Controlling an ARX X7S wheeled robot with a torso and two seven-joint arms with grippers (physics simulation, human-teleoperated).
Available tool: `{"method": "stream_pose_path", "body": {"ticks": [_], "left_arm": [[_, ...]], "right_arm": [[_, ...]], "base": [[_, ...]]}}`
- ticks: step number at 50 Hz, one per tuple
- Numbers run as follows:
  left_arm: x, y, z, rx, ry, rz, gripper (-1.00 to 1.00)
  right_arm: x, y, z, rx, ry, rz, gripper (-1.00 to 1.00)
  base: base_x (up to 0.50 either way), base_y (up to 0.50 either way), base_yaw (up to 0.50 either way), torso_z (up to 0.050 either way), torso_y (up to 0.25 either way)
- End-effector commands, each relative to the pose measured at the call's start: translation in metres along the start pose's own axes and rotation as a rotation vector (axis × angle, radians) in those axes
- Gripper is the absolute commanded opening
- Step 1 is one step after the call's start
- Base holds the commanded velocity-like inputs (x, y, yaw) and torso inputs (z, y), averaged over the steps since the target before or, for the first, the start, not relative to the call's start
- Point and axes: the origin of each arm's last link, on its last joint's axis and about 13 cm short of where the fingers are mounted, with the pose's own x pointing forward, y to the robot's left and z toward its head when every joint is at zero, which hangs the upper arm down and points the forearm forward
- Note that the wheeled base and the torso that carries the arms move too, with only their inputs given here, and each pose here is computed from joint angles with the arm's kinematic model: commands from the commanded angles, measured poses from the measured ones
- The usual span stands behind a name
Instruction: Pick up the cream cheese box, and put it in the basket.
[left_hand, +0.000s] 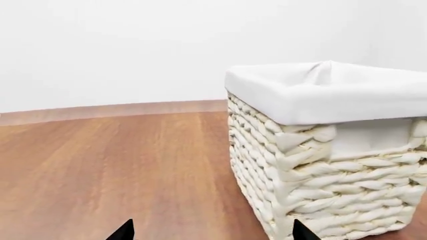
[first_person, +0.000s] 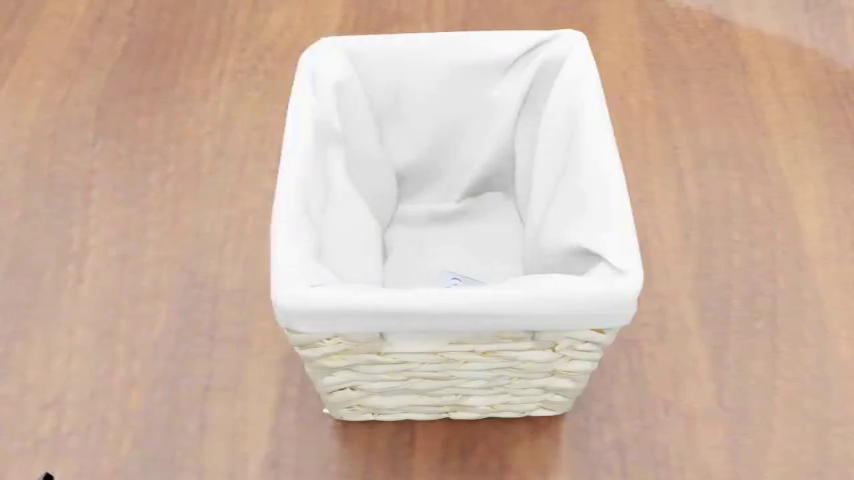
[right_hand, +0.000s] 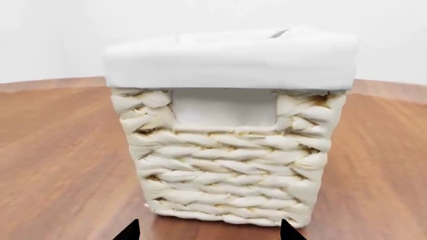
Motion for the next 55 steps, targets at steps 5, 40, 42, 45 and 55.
{"method": "stream_pose_path", "body": {"ticks": [5, 40, 42, 45, 55], "left_arm": [[0.017, 0.002, -0.017, -0.006, 0.07, 0.008, 1.0], [-0.033, -0.001, 0.121, 0.159, -0.385, 0.026, 1.0], [-0.032, -0.001, 0.116, 0.153, -0.37, 0.027, 1.0], [-0.029, -0.002, 0.109, 0.153, -0.348, 0.026, 1.0], [-0.022, -0.003, 0.102, 0.151, -0.326, 0.032, 1.0]], "right_arm": [[0.019, -0.004, -0.013, -0.006, 0.059, -0.029, 1.0], [-0.037, 0.003, 0.128, -0.097, -0.414, -0.055, 1.0], [-0.037, 0.003, 0.124, -0.112, -0.408, -0.069, 1.0], [-0.035, 0.001, 0.116, -0.099, -0.381, -0.067, 1.0], [-0.03, -0.001, 0.111, -0.091, -0.359, -0.067, 1.0]], "base": [[0.0, 0.0, 0.0, 0.0, 0.0], [0.0, 0.0, 0.0, 0.0, 0.0], [0.0, 0.0, 0.0, 0.0, 0.0], [0.0, 0.0, 0.0, 0.0, 0.0], [0.0, 0.0, 0.0, 0.0, 0.0]]}}
